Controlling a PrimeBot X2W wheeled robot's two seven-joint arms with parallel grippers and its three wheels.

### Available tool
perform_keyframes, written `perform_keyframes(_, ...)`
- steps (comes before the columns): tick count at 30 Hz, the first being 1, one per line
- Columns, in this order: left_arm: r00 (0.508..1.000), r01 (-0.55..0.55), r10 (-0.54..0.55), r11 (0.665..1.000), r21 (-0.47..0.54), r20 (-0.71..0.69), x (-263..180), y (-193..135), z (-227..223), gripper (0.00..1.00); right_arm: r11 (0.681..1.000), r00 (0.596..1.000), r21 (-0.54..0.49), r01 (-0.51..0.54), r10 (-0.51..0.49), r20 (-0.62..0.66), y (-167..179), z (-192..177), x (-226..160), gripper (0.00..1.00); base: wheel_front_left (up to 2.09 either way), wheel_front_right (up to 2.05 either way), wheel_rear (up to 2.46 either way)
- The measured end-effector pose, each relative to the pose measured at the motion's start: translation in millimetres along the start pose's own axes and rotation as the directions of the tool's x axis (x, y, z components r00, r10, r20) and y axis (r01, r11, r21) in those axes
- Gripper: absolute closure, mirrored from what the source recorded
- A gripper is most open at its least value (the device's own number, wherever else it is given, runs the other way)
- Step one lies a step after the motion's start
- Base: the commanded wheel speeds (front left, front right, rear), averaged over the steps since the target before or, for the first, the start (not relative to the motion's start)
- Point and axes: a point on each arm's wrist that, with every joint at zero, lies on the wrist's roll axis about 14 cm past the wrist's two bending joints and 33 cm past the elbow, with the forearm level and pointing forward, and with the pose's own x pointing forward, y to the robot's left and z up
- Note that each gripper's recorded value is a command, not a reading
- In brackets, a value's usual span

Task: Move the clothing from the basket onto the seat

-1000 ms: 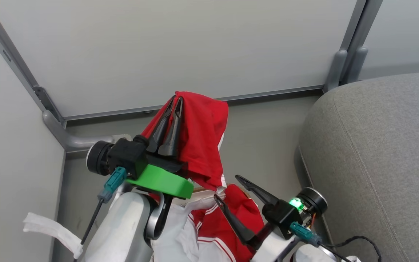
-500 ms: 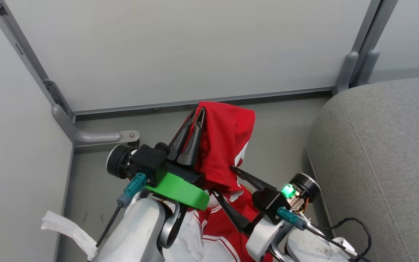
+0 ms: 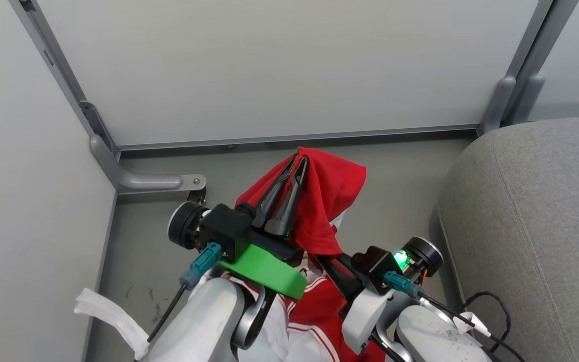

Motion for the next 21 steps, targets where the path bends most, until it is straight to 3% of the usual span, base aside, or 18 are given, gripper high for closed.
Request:
perform_keyframes(9, 1.000, -0.010, 0.010, 1.000, 0.001, -0.017, 1, 2, -6, 1.00, 0.999, 0.999, 0.017, 0.035, -0.036, 0.009, -9, 2, -5, 1.00, 0.00, 0.00, 0.00)
perform_keyframes(10, 1.000, -0.011, 0.011, 1.000, 0.000, -0.017, 1, 3, -6, 0.78, 0.999, 0.999, 0.019, 0.042, -0.043, 0.014, -10, 3, -6, 1.00, 0.00, 0.00, 0.00)
perform_keyframes(11, 1.000, -0.010, 0.010, 1.000, -0.004, -0.020, 2, 2, -8, 0.00, 0.998, 0.998, 0.021, 0.052, -0.052, 0.019, -13, 5, -7, 1.00, 0.00, 0.00, 0.00)
perform_keyframes(21, 0.998, 0.006, -0.006, 1.000, -0.001, -0.068, 10, -4, -30, 0.00, 0.975, 0.975, 0.079, 0.208, -0.213, 0.061, -47, 14, -40, 1.00, 0.00, 0.00, 0.00)
